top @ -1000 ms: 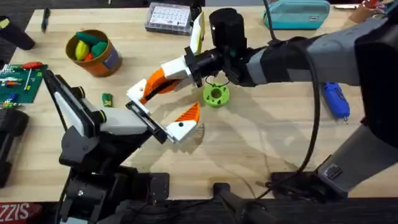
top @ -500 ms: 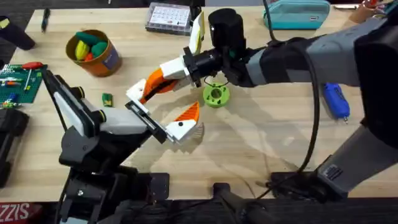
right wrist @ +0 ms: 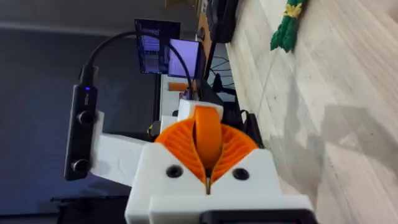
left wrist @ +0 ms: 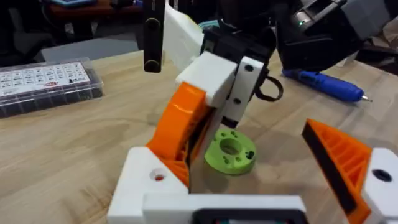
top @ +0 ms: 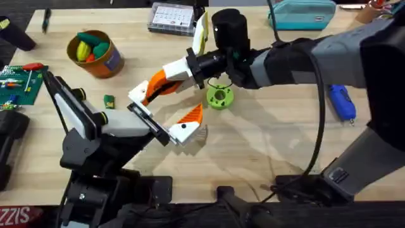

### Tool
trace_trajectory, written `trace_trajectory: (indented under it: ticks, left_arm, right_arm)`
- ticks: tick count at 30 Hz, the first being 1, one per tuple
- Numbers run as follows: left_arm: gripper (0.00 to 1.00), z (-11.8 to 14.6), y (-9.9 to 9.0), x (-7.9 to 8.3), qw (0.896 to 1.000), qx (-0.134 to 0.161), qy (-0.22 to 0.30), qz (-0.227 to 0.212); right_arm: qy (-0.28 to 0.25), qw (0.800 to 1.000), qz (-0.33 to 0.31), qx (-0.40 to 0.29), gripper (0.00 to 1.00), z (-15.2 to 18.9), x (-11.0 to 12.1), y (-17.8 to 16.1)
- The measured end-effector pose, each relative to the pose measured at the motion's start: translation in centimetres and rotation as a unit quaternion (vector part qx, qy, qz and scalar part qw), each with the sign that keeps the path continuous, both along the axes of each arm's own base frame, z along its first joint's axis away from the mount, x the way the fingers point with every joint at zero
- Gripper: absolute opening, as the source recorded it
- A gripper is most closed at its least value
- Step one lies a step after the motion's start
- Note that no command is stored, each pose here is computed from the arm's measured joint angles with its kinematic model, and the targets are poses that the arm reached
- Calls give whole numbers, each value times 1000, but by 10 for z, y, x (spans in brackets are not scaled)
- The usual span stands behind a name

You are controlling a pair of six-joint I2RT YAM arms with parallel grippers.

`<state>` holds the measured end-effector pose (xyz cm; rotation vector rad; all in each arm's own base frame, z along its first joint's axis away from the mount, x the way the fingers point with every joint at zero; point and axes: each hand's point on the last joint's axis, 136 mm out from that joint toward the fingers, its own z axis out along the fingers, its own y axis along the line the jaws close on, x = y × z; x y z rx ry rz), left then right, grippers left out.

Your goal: Pick up the gripper from the table and insert it into the empty holder that is missing its gripper. Then pick up a screw, insert it into the mounting hole, and use the screwdriver to tighten it. Finally, clean up the table by picking up the vegetable and placing it into the bucket.

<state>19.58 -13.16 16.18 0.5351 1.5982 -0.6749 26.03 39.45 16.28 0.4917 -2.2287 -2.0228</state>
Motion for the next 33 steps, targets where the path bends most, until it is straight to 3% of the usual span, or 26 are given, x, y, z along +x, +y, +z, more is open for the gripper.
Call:
trace_trajectory:
  ticks: [17, 18, 22, 33]
  left_arm:
    - [985, 0, -1, -1, 1000, 0, 0, -3]
    - [985, 0, -1, -1, 1000, 0, -1, -6]
    - [985, 0, -2, -2, 1000, 2, -3, -8]
    - [985, 1, -4, -4, 1000, 3, -5, -15]
  right_arm:
    - [1, 1000, 4, 2, 14, 1, 0, -2]
    - [2, 1000, 4, 1, 103, 0, 0, -2]
    - [7, 1000, 4, -2, 212, -4, 0, -2]
    - [3, 1000, 7, 3, 233, -3, 1, -4]
